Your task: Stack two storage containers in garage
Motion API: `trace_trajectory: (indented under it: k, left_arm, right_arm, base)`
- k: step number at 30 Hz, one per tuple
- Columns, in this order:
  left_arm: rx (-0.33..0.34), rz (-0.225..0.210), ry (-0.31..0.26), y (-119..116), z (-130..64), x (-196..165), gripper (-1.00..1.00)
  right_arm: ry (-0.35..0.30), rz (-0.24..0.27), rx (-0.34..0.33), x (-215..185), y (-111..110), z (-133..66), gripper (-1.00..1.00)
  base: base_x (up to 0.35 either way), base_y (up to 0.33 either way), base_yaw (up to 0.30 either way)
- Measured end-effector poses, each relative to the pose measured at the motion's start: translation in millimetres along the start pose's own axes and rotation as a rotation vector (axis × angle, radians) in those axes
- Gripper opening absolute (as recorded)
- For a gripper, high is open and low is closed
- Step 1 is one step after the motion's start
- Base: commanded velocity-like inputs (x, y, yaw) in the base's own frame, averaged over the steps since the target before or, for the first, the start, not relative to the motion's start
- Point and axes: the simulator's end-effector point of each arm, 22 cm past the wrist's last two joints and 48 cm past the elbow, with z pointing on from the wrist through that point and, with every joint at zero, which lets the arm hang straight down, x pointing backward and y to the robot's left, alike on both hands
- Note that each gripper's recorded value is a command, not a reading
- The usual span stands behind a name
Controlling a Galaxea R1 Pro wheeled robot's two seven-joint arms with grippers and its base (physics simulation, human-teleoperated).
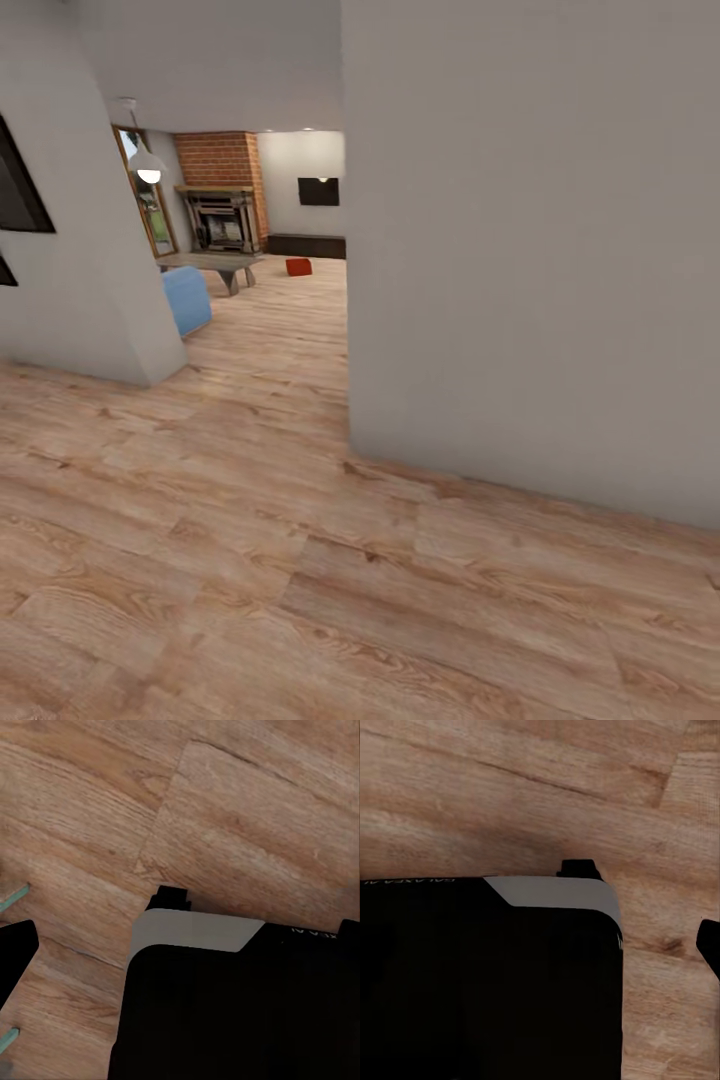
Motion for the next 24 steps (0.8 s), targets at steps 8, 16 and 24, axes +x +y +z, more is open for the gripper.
trace_trajectory:
  k: [8,16,24]
  left_arm:
    - [0.0,-0.001,0.0,0.1,0.0,-0.1,1.0]
    - [0.0,0.0,-0.001,0.1,0.0,-0.1,1.0]
    - [0.0,0.0,0.0,0.0,0.0,-0.1,1.0]
  right_arm:
    - [-0.001,0.0,0.0,-0.2,0.0,0.0,1.0]
    - [-0.001,-0.001,0.0,-0.2,0.0,0.0,1.0]
    - [-0.001,-0.002,0.0,-0.3,0.2,0.0,1.0]
  base:
    - [0.323,0.0,0.271]
    - [0.323,0.0,0.271]
    - [0.323,0.0,0.271]
